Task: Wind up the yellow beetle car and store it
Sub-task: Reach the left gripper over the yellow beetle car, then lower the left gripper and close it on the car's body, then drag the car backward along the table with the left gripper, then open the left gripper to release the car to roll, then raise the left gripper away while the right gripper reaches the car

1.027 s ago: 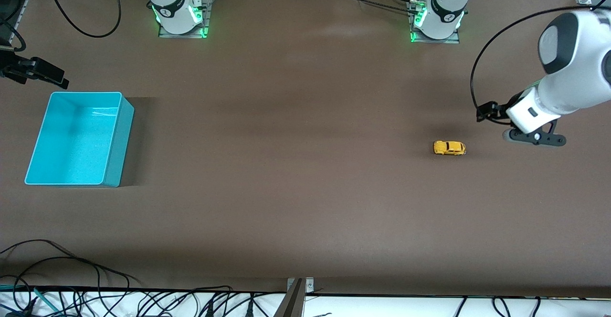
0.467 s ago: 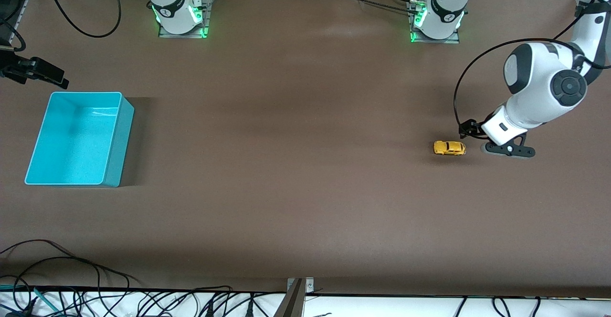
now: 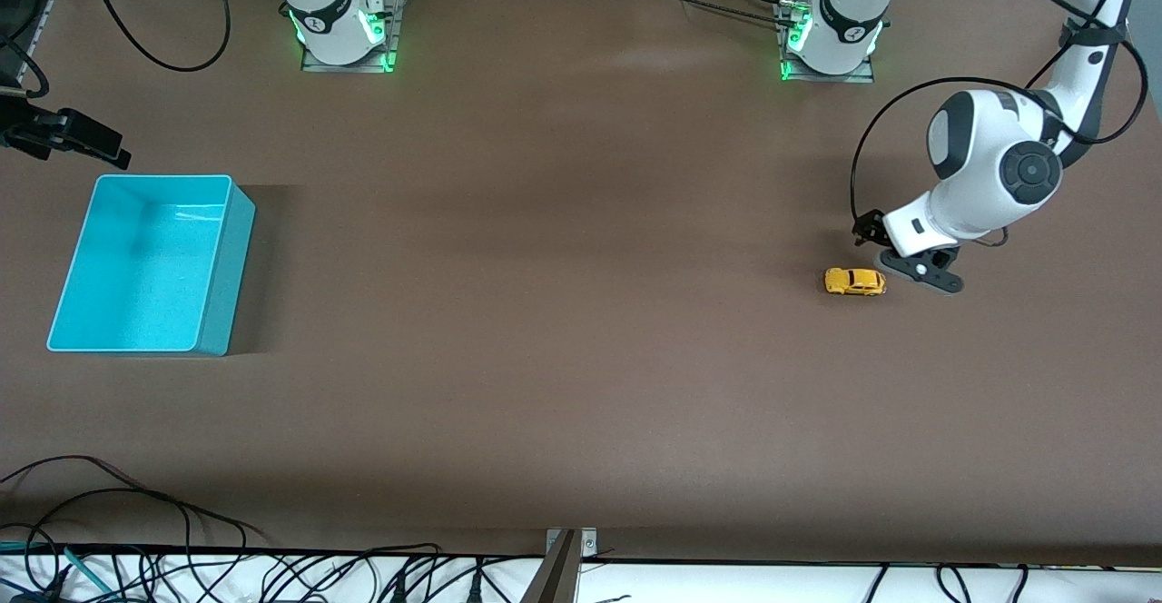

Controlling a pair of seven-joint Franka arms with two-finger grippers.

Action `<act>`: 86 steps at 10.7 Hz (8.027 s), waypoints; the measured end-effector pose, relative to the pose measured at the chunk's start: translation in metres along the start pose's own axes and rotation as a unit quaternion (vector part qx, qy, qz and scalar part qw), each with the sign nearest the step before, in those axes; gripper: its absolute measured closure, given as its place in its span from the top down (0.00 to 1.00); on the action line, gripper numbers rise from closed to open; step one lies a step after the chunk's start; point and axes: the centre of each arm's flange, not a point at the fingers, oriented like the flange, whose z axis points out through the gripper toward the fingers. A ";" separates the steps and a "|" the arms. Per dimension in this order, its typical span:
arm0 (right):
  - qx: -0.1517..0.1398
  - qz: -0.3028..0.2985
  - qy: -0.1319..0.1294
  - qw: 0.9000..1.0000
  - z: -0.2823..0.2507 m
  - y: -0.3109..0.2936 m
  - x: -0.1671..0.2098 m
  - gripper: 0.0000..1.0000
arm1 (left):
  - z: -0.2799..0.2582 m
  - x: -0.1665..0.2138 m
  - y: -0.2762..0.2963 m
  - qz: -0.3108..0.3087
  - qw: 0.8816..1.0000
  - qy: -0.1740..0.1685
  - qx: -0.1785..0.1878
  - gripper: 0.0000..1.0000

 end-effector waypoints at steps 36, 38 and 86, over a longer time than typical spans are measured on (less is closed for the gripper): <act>0.000 0.000 0.001 1.000 -0.001 0.000 0.000 1.00 | 0.062 -0.001 -0.042 0.492 0.869 0.006 0.042 0.41; 0.000 0.000 0.001 1.000 -0.001 0.000 0.000 1.00 | 0.062 -0.012 -0.065 0.493 0.869 0.004 0.043 0.41; -0.016 0.028 -0.032 0.999 0.062 -0.021 0.037 1.00 | -0.204 -0.023 -0.058 0.469 0.860 0.089 0.182 1.00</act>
